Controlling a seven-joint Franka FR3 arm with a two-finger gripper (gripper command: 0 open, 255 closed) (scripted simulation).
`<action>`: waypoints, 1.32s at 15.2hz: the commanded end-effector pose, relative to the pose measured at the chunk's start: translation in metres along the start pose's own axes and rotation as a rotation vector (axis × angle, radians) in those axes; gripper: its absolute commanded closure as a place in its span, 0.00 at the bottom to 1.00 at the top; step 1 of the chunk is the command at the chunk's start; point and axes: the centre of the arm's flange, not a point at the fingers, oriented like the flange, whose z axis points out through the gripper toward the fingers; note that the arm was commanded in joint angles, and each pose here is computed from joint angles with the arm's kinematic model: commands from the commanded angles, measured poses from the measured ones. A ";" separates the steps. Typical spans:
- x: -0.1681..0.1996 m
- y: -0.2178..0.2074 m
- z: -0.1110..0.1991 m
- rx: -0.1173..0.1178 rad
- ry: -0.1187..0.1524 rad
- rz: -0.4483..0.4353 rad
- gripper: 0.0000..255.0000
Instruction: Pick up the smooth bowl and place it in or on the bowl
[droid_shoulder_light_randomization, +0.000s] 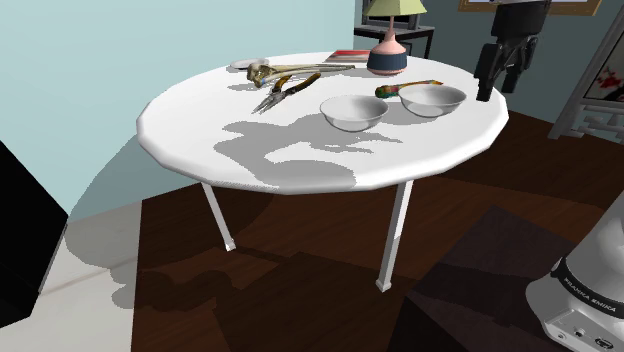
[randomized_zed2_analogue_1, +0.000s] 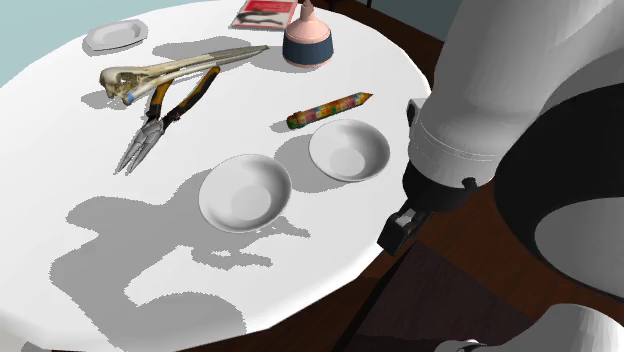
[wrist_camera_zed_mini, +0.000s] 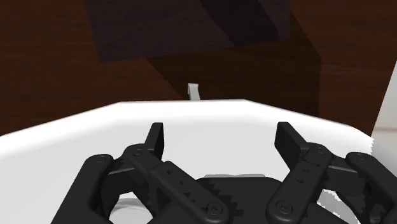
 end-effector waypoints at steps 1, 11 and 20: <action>0.000 0.000 0.000 0.000 0.000 0.000 0.00; 0.085 0.124 0.010 0.208 0.057 0.023 0.00; 0.159 0.235 0.037 0.396 0.108 0.044 0.00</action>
